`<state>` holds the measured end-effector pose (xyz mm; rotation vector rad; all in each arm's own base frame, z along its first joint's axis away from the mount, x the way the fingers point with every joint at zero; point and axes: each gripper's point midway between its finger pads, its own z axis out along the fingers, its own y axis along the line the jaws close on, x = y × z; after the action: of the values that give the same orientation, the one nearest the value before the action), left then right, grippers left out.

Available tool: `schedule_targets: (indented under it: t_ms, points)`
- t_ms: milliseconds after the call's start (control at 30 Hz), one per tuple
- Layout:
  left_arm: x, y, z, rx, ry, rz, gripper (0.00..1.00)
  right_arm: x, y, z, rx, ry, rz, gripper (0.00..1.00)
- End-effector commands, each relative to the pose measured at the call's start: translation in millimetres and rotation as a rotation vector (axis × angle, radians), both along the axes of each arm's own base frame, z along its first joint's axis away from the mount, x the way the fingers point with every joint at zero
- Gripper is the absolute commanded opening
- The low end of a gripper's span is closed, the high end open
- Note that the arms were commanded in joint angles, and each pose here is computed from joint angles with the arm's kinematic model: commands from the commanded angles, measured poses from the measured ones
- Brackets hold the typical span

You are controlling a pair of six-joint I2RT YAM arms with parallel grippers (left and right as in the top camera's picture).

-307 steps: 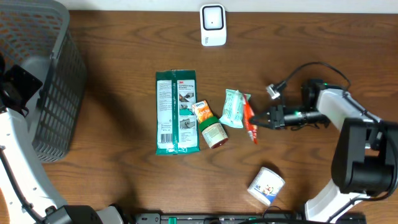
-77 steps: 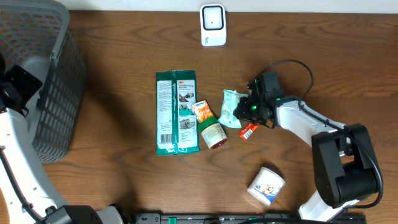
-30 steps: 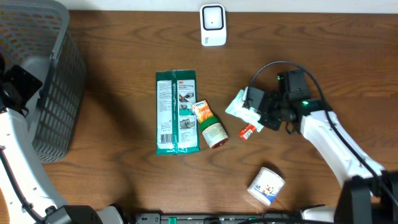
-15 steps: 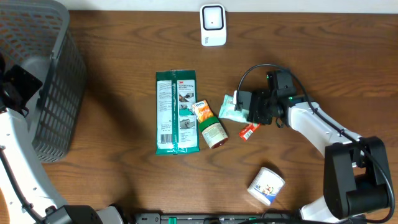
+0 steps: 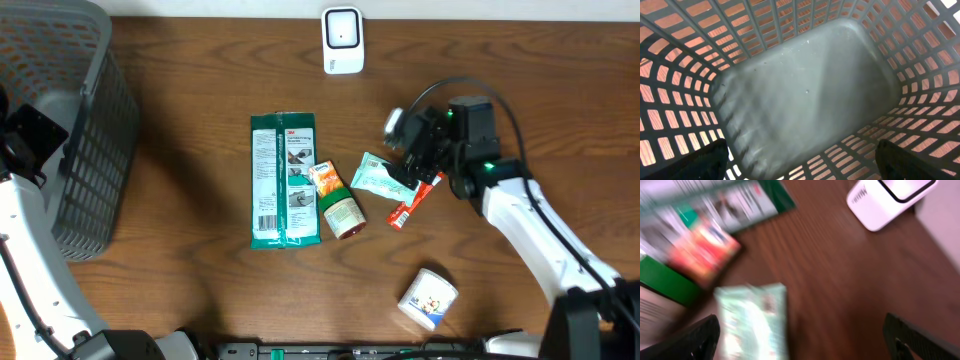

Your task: Scan the item barcode

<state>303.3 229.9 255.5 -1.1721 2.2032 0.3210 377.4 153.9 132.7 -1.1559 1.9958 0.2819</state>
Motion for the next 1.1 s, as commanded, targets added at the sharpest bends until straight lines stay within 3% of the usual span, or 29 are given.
schedule_targets:
  t_ms: [0,167,300,600,800,1067]
  points:
    - [1,3,2,0.012,0.004,-0.004,0.93,-22,23,11,0.308,0.277,-0.092,0.99]
    - [1,3,2,0.012,0.005,-0.004,0.93,-40,18,-18,0.323,0.497,-0.2,0.99]
    - [1,3,2,0.012,0.005,-0.004,0.93,-32,-6,-45,0.345,0.646,-0.473,0.92]
    - [1,3,2,0.012,0.005,-0.004,0.94,-20,-63,-82,0.363,0.75,-0.748,0.89]
    - [1,3,2,0.011,0.005,-0.004,0.93,-26,-62,-105,0.341,0.81,-0.699,0.94]
    - [1,3,2,0.012,0.005,-0.004,0.93,-23,-52,-128,0.302,0.783,-0.573,0.88]
